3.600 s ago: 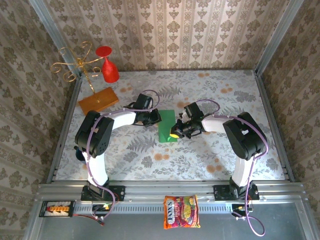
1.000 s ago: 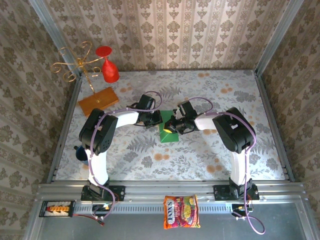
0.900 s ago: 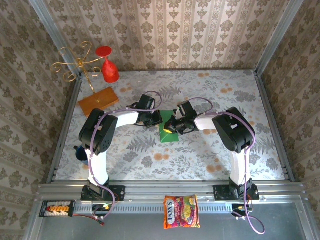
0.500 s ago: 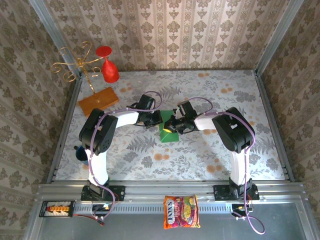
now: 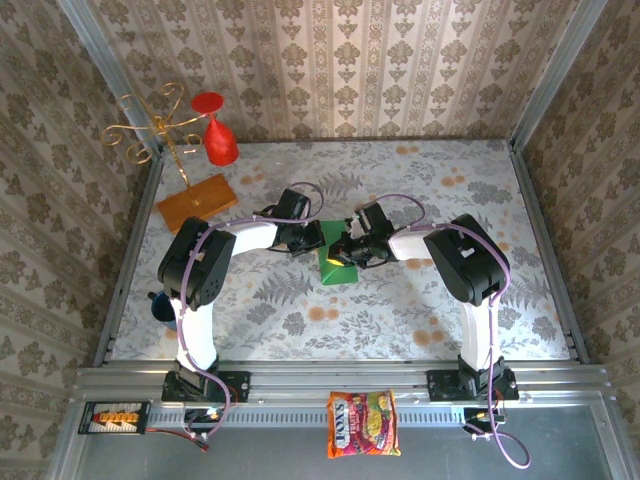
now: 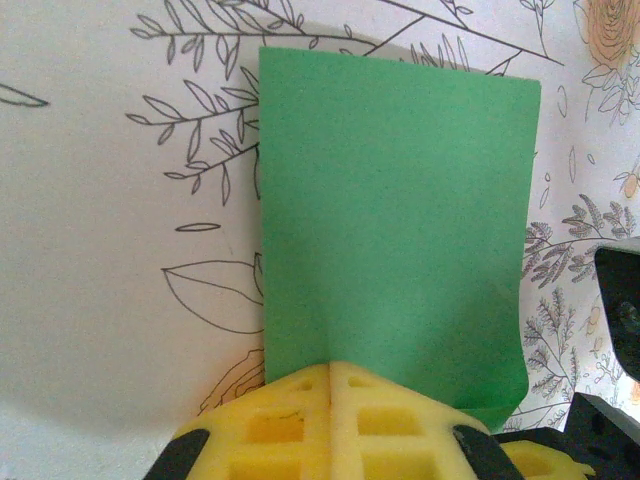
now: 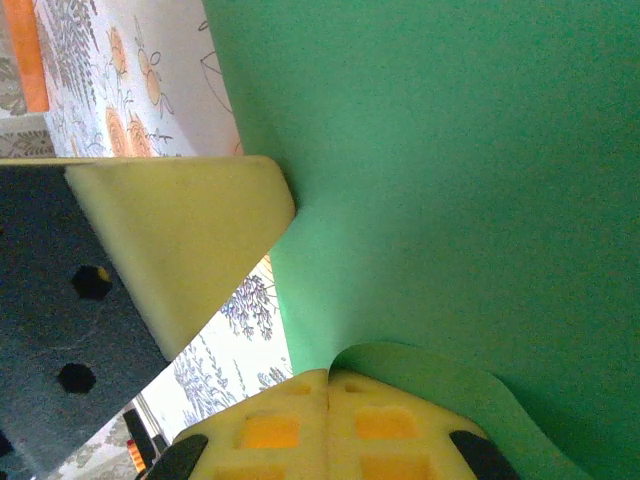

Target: Fold a paper plane with a square sheet of paper (pick it up from the middle)

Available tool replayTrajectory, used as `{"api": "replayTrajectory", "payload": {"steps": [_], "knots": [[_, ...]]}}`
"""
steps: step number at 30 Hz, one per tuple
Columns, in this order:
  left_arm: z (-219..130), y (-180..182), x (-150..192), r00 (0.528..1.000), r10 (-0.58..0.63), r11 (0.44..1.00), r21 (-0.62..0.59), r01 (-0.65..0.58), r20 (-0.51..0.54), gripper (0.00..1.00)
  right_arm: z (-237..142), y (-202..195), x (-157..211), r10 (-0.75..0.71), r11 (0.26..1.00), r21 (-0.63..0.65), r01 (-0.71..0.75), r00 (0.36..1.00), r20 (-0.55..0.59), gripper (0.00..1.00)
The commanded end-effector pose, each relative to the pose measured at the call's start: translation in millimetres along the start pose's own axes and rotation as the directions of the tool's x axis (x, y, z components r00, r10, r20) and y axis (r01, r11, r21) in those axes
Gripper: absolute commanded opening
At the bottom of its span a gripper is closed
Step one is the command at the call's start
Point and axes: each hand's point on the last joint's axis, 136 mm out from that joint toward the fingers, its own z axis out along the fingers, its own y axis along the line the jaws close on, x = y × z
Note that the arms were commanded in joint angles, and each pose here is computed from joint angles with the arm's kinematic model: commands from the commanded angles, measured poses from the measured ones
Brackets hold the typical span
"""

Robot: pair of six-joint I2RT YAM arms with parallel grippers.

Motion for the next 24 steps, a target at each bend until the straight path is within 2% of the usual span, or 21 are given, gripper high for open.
{"api": "replayTrajectory", "payload": {"steps": [1,24], "knots": [[11,16,16,0.998,-0.026,0.998,-0.054,0.023,-0.055,0.01,1,-1,5,-0.011,1.000,-0.012,0.011,0.999,-0.035,0.00],[12,14,16,0.998,-0.024,0.998,-0.055,0.021,-0.057,0.01,6,-11,4,0.007,1.000,0.023,-0.006,1.000,-0.030,0.00]]}}
